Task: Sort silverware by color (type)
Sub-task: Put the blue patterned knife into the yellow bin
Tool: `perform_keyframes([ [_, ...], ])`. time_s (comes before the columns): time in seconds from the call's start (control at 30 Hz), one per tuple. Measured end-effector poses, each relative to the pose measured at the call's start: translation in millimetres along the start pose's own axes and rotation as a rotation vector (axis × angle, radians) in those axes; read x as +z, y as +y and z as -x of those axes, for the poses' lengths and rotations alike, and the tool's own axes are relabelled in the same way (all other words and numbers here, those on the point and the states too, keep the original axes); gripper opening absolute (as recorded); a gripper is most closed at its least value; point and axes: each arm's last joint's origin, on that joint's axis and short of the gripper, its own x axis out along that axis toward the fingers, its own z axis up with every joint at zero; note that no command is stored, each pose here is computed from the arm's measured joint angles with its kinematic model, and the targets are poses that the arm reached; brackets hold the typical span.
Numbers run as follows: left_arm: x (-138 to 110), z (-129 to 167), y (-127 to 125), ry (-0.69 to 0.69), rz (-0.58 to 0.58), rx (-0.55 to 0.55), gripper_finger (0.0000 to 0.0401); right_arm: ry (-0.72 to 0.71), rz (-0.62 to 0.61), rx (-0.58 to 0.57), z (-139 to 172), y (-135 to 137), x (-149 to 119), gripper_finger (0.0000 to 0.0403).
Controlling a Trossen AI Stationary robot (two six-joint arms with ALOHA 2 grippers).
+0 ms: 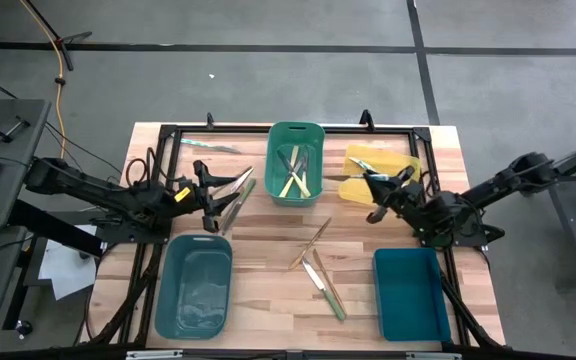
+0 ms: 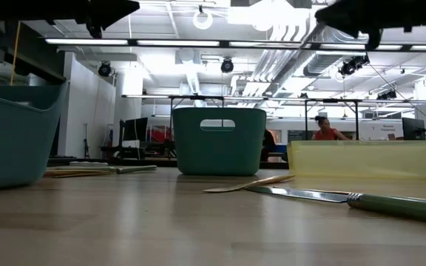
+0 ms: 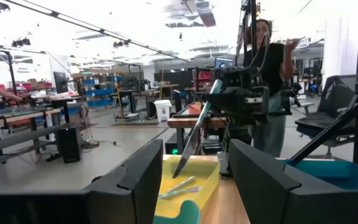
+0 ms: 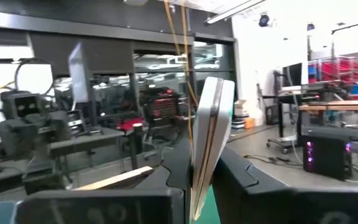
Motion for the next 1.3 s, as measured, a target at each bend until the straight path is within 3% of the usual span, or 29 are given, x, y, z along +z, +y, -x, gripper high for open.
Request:
perform_keyframes([
  [0.37, -2, 0, 0, 0.022, 0.013, -0.004, 0.0177, 0.013, 0.027, -0.012, -4, -1, 4, 0.0033],
  [0.47, -2, 0, 0, 0.022, 0.014, -0.004, 0.0177, 0.076, 0.085, -0.095, -11, 5, 10, 0.0033],
  [0.63, -4, 0, -1, 0.037, -0.001, -0.006, 0.0177, 0.251, 0.284, -0.282, -33, 17, 30, 0.0033],
  [0.77, -5, 0, -1, 0.043, -0.004, -0.007, 0.0177, 0.369, 0.349, -0.316, -52, 16, 55, 0.0033],
  [0.97, -5, 0, -1, 0.051, -0.005, -0.009, 0.0177, 0.719, 0.271, -0.326, -79, -8, 68, 0.0033],
  [1.13, -7, 0, -1, 0.068, 0.01, -0.011, 0.0177, 1.099, 0.242, -0.374, -102, -27, 49, 0.0033],
  [1.3, -8, 0, -1, 0.076, 0.007, -0.013, 0.0177, 1.356, 0.257, -0.411, -125, -40, 24, 0.0033],
])
